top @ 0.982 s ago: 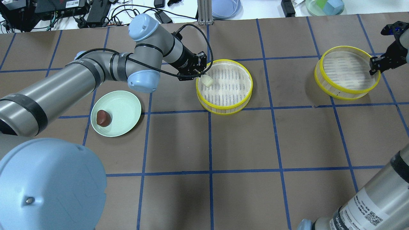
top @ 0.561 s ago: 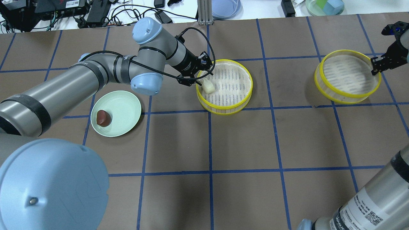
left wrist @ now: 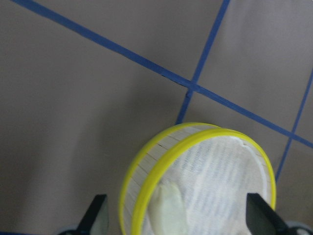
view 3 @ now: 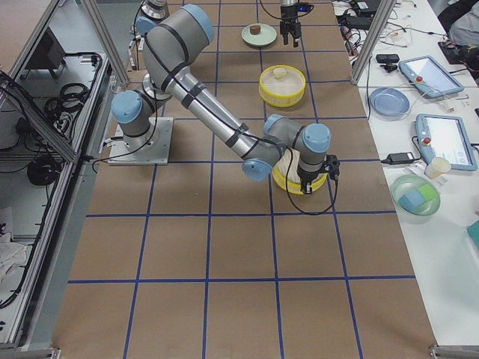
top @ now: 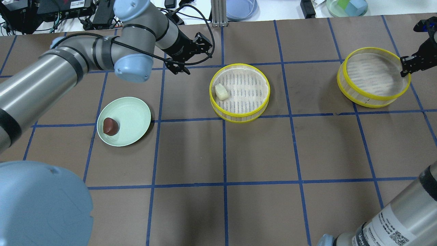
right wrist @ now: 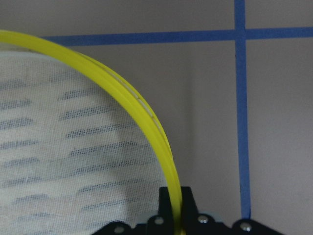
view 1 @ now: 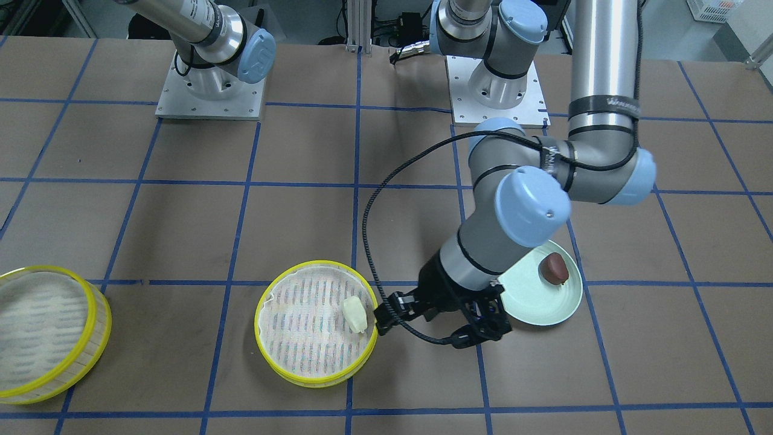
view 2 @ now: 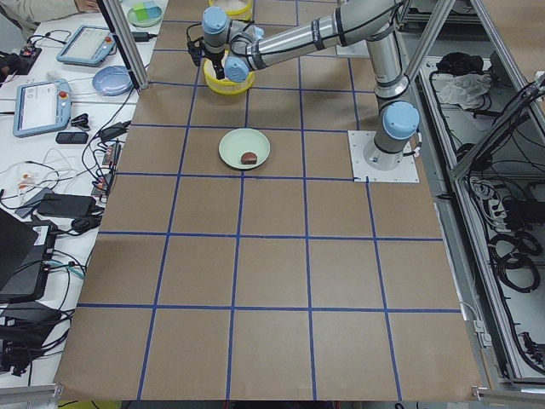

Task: Stack buns with steamer

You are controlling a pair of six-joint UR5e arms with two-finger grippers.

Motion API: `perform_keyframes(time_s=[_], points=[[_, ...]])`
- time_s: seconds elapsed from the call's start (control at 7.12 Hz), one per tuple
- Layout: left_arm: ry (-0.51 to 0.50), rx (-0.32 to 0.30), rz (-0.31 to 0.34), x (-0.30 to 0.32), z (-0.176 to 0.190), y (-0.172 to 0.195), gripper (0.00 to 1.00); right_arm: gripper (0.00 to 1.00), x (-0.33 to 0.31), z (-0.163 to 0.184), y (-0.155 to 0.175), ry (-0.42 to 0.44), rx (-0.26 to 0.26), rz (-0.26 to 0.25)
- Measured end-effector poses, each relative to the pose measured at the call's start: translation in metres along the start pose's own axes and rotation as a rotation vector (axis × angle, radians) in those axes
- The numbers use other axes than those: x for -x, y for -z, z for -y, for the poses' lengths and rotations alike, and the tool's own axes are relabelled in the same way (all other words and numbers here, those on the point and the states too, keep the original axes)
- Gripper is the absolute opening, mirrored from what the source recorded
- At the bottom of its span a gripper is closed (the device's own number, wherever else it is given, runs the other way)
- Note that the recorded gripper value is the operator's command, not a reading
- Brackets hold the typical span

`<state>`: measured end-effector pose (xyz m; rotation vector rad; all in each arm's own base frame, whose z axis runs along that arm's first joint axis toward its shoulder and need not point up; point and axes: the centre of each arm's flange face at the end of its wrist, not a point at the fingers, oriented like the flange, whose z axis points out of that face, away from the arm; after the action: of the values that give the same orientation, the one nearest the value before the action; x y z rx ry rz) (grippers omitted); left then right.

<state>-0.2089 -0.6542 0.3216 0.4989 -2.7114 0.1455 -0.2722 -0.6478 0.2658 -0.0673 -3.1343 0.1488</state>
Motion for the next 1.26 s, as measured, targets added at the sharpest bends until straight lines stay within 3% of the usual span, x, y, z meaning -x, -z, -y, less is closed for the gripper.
perform_keyframes(time_s=[0.28,0.56,0.84,1.26], points=[[-0.139,-0.024,0.178,0.063,0.029,0.057,1.00,0.00,0.033,-0.002,0.048,-0.021,-0.021,0.011],[-0.222,-0.007,0.364,0.133,0.051,0.082,1.00,0.00,0.119,0.004,0.098,-0.012,-0.046,0.016],[-0.207,0.062,0.416,0.198,0.055,0.072,1.00,0.00,0.237,0.002,0.133,0.019,-0.060,0.031],[-0.192,0.195,0.423,0.240,0.031,0.022,1.00,0.00,0.428,-0.026,0.141,-0.080,-0.052,0.058]])
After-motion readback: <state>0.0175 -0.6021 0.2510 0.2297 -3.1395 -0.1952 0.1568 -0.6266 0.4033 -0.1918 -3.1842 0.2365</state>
